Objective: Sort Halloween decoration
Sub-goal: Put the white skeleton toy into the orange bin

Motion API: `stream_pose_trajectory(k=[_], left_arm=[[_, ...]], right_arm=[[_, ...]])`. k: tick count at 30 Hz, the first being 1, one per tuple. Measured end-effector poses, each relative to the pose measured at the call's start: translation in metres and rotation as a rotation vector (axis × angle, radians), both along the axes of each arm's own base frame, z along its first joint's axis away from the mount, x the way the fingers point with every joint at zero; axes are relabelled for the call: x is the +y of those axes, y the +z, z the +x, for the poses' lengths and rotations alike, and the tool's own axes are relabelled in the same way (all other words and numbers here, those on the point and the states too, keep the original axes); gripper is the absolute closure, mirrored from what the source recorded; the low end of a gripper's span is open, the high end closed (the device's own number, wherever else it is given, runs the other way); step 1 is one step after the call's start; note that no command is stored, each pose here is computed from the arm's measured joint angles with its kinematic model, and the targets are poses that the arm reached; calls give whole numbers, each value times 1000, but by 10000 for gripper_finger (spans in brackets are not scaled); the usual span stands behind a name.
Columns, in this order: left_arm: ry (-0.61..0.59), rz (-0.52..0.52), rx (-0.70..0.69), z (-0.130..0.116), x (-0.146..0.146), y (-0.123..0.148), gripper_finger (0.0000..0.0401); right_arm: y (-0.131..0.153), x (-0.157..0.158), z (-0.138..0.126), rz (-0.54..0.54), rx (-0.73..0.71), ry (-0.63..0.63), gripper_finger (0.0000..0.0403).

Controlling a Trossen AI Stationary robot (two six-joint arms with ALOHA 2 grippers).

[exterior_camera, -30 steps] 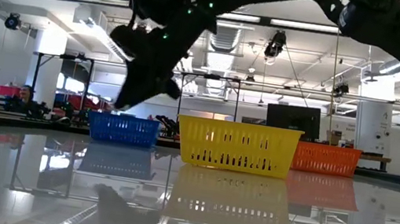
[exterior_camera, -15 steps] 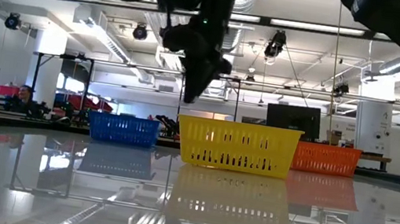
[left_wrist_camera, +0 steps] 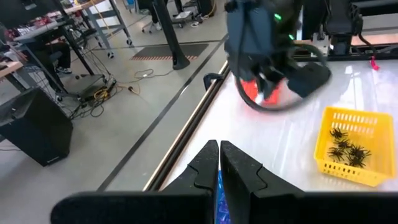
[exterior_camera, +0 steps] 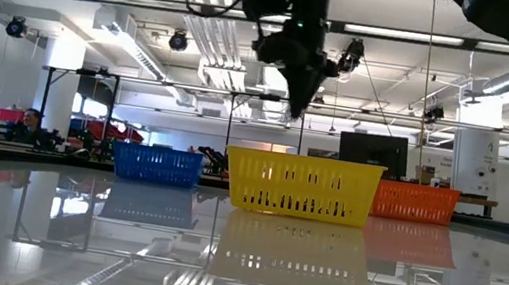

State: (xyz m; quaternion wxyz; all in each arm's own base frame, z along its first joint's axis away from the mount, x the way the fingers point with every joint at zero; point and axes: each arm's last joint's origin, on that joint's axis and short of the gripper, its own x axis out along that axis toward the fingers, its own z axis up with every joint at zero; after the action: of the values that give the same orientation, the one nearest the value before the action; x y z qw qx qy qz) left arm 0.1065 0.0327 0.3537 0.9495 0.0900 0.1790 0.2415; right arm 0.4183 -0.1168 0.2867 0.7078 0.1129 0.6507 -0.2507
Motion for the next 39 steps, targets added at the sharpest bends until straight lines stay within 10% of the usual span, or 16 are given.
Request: stream_pose_trajectory(k=[17, 39], left_arm=[[-6, 22, -16, -25, -6, 1, 401], [-7, 17, 19, -31, -7, -2, 401]], right_arm=[[26, -39, -121, 40, -163, -373, 387], [-54, -34, -171, -9, -115, -643, 355]])
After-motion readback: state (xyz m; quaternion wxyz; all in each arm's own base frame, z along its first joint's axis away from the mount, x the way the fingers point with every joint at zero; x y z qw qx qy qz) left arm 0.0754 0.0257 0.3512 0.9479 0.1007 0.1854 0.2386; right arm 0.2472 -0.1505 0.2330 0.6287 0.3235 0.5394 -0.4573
